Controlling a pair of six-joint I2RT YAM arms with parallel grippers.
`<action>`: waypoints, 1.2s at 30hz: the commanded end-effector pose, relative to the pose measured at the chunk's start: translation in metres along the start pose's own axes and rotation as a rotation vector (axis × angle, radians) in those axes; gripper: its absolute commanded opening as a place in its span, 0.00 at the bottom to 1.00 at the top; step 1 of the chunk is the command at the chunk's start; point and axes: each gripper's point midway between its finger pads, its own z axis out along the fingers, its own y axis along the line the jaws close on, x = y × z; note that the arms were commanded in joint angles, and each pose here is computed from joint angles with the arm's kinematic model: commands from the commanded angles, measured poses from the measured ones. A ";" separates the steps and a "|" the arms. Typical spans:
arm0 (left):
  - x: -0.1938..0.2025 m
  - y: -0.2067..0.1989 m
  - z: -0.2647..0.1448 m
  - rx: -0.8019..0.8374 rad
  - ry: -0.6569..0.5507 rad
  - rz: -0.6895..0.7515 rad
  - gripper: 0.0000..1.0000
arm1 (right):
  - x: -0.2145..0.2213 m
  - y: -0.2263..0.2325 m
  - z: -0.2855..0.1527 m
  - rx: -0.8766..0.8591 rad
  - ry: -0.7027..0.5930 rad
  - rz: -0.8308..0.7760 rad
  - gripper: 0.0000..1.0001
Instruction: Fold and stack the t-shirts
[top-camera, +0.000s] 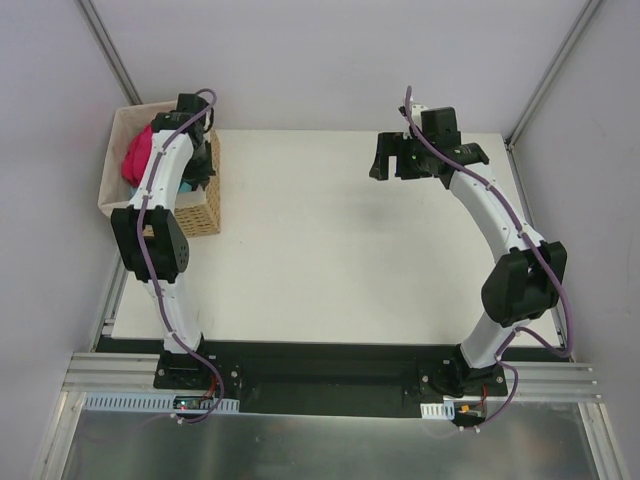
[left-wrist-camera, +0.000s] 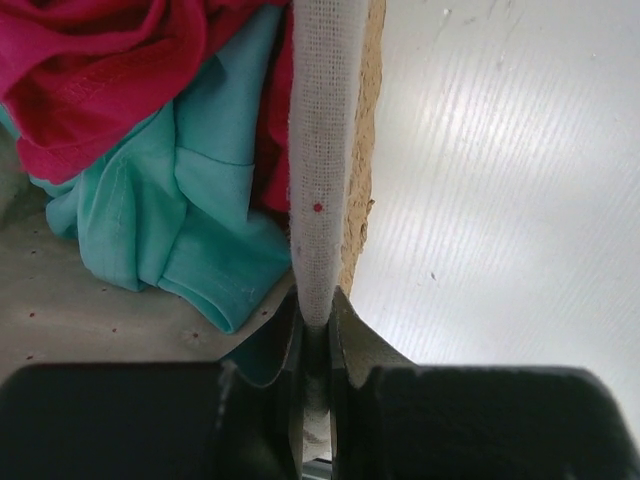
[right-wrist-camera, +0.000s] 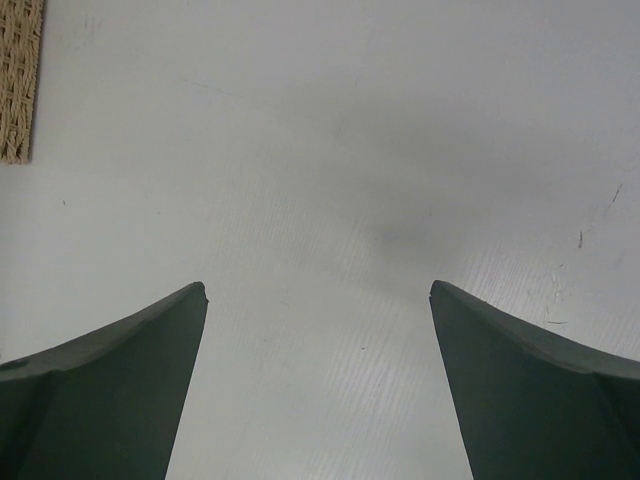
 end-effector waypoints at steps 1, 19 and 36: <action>-0.059 0.039 -0.011 0.031 -0.200 0.029 0.00 | -0.026 0.017 -0.023 -0.037 -0.074 -0.028 0.98; -0.135 0.022 0.015 0.220 -0.392 0.076 0.00 | -0.040 0.030 -0.038 -0.018 -0.054 -0.081 0.98; -0.125 0.074 -0.018 -0.022 -0.407 -0.012 0.00 | -0.051 0.047 -0.022 -0.048 -0.034 -0.101 0.98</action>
